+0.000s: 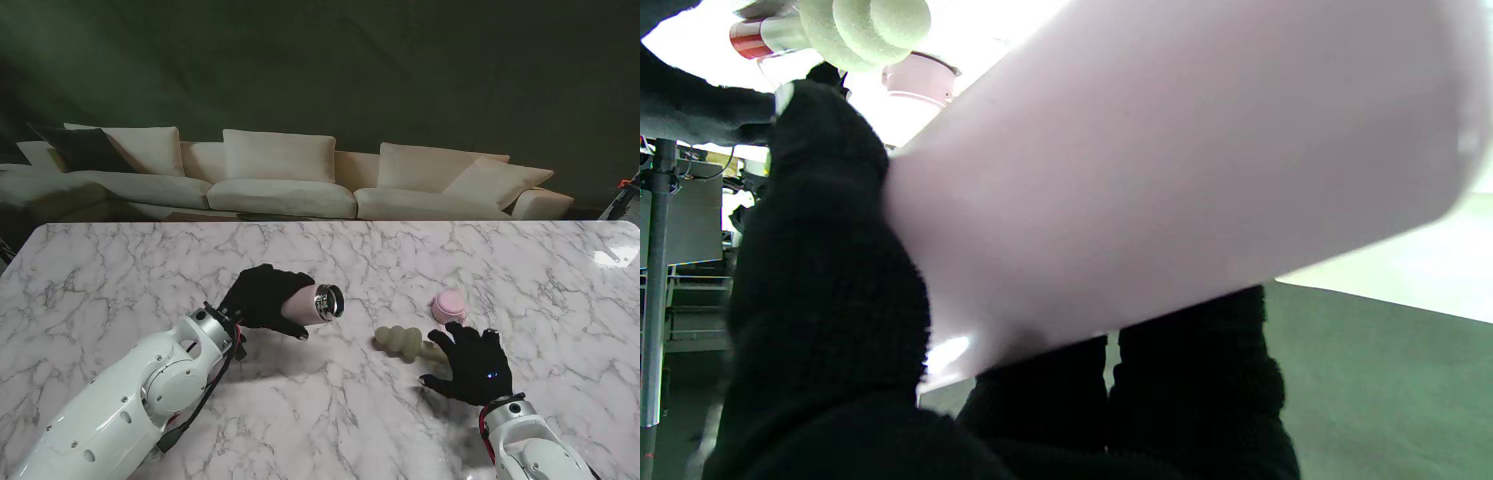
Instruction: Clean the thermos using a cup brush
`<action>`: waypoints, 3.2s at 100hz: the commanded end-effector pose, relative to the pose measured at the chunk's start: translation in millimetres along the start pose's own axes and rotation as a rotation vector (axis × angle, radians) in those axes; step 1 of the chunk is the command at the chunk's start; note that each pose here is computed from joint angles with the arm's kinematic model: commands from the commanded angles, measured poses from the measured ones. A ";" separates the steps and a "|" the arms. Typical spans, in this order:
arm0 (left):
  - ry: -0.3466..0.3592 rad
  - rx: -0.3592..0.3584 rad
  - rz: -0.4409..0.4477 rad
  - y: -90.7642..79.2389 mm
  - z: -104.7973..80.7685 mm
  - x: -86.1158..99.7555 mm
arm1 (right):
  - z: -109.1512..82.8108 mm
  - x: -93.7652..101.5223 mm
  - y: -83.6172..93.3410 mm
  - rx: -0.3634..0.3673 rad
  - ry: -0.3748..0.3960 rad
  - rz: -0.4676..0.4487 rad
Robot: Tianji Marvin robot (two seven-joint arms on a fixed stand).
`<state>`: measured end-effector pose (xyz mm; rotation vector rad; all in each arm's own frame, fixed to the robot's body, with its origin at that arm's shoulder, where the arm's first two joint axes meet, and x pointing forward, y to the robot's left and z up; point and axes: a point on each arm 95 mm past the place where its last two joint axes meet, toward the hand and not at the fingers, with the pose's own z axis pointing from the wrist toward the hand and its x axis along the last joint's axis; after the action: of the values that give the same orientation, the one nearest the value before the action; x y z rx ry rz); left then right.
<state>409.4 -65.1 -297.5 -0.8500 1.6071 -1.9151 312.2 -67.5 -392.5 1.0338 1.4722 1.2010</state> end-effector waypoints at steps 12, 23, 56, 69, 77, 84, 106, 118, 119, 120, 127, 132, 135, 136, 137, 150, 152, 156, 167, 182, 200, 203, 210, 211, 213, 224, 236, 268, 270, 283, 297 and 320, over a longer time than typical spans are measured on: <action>0.004 -0.006 0.000 -1.7 1.5 2.1 | -1.2 -2.2 -12.2 0.029 -0.026 0.000; 0.003 -0.011 0.000 -1.5 1.0 2.1 | 1.1 -4.4 -15.7 0.033 -0.043 0.003; 0.003 -0.011 0.000 -1.8 1.2 2.2 | 5.0 -5.4 -25.3 0.065 -0.093 0.013; 0.003 -0.012 0.000 -2.1 1.2 2.3 | 5.4 -5.3 -28.2 0.068 -0.106 0.018; 0.004 -0.012 0.001 -2.3 1.5 2.4 | 5.8 -5.7 -29.7 0.065 -0.114 0.023; 0.005 -0.012 0.001 -2.4 1.9 2.4 | 6.4 -5.9 -30.7 0.060 -0.123 0.031; 0.007 -0.013 0.000 -2.5 2.3 2.6 | 8.9 -4.5 -32.9 0.018 -0.145 0.066; 0.008 -0.013 0.001 -2.9 2.5 2.5 | 9.6 -4.5 -32.2 -0.001 -0.150 0.079; 0.008 -0.013 0.002 -2.9 2.5 2.5 | 9.6 -4.5 -32.1 -0.001 -0.150 0.081; 0.009 -0.013 0.002 -2.9 2.5 2.5 | 9.6 -4.5 -31.9 -0.002 -0.150 0.082; 0.009 -0.014 0.003 -3.1 2.7 2.3 | 9.5 -5.0 -30.8 -0.002 -0.147 0.091; 0.010 -0.015 0.004 -3.1 2.8 2.2 | 9.4 -5.5 -29.7 -0.004 -0.142 0.095; 0.009 -0.016 0.005 -3.1 2.9 2.2 | 9.2 -5.6 -28.9 -0.005 -0.139 0.097; 0.009 -0.016 0.005 -3.1 2.9 2.1 | 9.1 -5.6 -28.7 -0.005 -0.138 0.097; 0.009 -0.016 0.005 -3.1 2.9 2.1 | 9.0 -5.6 -28.4 -0.005 -0.137 0.096; 0.012 -0.027 0.012 -3.2 4.2 1.1 | 7.5 -7.6 -23.3 -0.017 -0.108 0.056; 0.013 -0.030 0.014 -3.4 4.6 0.8 | 7.2 -8.0 -22.0 -0.019 -0.102 0.048; 0.016 -0.037 0.018 -3.8 5.6 0.0 | 6.9 -8.8 -18.8 -0.024 -0.088 0.035; 0.026 -0.056 0.035 -5.5 8.9 -2.9 | 6.1 -12.0 -6.8 -0.040 -0.050 -0.001; 0.043 -0.083 0.058 -7.6 12.7 -6.0 | 4.5 -15.3 16.5 -0.070 0.004 -0.027; 0.046 -0.104 0.064 -4.2 15.7 -7.4 | 2.4 -17.7 47.2 -0.107 0.071 -0.038; 0.046 -0.106 0.063 -3.3 16.2 -7.4 | 2.5 -17.9 52.7 -0.118 0.083 -0.035; 0.045 -0.109 0.062 -1.5 17.3 -7.0 | 0.9 -18.6 66.8 -0.127 0.112 -0.036; 0.045 -0.109 0.061 -1.3 17.5 -7.0 | 0.7 -18.7 68.6 -0.129 0.117 -0.035; 0.046 -0.109 0.061 -0.9 17.8 -6.7 | 0.4 -18.9 72.6 -0.134 0.127 -0.032; 0.052 -0.108 0.061 -0.2 19.7 -5.1 | -1.3 -21.4 94.9 -0.152 0.187 -0.038; 0.063 -0.099 0.061 -0.6 20.8 -2.4 | -0.7 -25.1 116.1 -0.154 0.249 -0.078; 0.093 -0.077 0.052 -1.0 23.7 8.0 | 18.5 -20.8 154.3 -0.143 0.373 -0.177; 0.094 -0.076 0.052 -1.0 23.8 8.5 | 19.7 -20.5 156.2 -0.145 0.377 -0.182; 0.099 -0.067 0.048 -1.2 23.5 10.9 | 26.2 -20.1 166.2 -0.149 0.389 -0.205; 0.098 -0.056 0.044 -2.3 22.7 11.9 | 32.7 -18.2 171.4 -0.134 0.396 -0.227; 0.101 -0.053 0.036 -2.9 24.5 14.0 | 45.6 -9.4 176.6 -0.101 0.421 -0.262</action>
<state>417.8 -85.9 -294.1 -0.7593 1.7244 -1.9135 363.7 -42.3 -223.9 0.5336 1.7716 1.3391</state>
